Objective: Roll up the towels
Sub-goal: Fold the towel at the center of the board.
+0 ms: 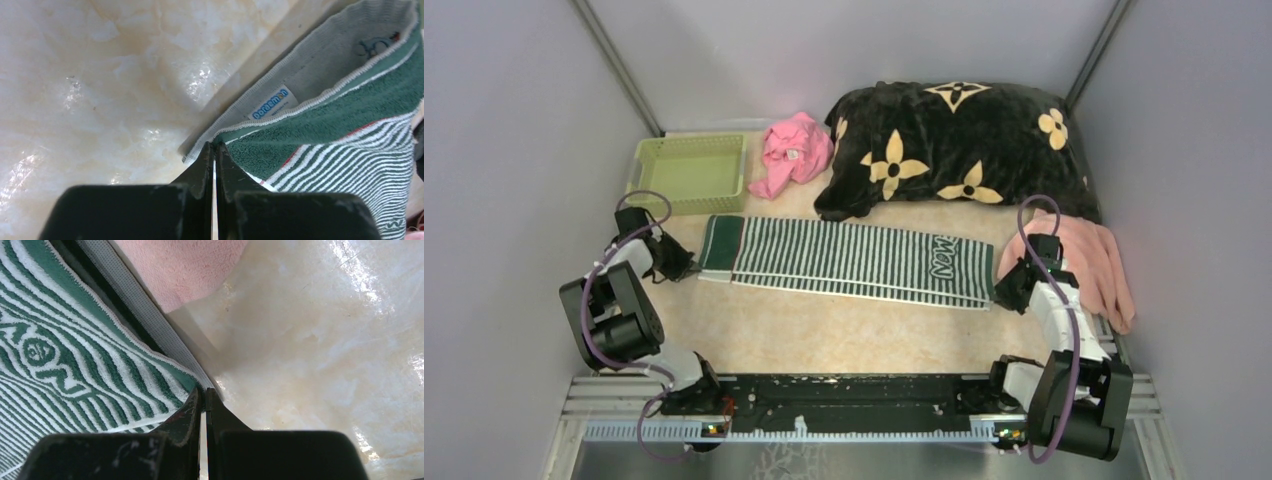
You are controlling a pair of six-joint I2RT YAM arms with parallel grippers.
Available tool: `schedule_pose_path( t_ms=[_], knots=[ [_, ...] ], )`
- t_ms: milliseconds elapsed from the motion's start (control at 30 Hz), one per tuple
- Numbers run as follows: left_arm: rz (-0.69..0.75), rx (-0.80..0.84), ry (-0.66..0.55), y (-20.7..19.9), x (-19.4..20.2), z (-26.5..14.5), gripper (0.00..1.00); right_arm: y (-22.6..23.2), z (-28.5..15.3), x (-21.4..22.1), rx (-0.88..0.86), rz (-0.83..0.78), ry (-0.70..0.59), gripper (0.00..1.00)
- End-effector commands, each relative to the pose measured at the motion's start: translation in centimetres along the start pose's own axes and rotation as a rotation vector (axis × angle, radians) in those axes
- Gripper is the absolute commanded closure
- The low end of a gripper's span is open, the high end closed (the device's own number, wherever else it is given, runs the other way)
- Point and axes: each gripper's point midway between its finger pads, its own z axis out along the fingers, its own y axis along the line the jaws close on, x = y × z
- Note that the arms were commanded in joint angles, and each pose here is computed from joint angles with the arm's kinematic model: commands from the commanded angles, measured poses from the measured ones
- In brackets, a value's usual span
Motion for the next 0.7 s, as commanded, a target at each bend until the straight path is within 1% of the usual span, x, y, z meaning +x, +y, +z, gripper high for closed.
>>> schedule_pose_path(
  t_ms=[0,200,333,467,600,667],
  knots=[
    [0.018,-0.032,0.006,1.0,-0.2,0.8,1.0,-0.1,-0.1,-1.4,0.022,0.028,-0.045,1.0],
    [0.034,-0.024,-0.063,-0.1,-2.1,-1.4,1.0,0.1,-2.3,-3.5,0.036,0.018,-0.126,1.0],
    [0.032,-0.032,-0.094,-0.3,-2.6,-2.7,1.0,0.4,-3.9,-4.6,0.044,0.027,-0.161,1.0],
    [0.042,-0.051,-0.106,0.0,-2.5,-3.1,1.0,-0.4,-4.5,-4.2,0.089,0.053,-0.152,1.0],
    [0.034,-0.067,-0.063,0.9,-1.1,-2.1,1.0,-1.4,-3.9,-2.4,0.12,0.097,-0.102,1.0],
    [0.031,-0.076,-0.051,1.3,-0.6,-1.6,1.0,-1.8,-3.6,-2.2,0.143,0.116,-0.099,1.0]
  ],
)
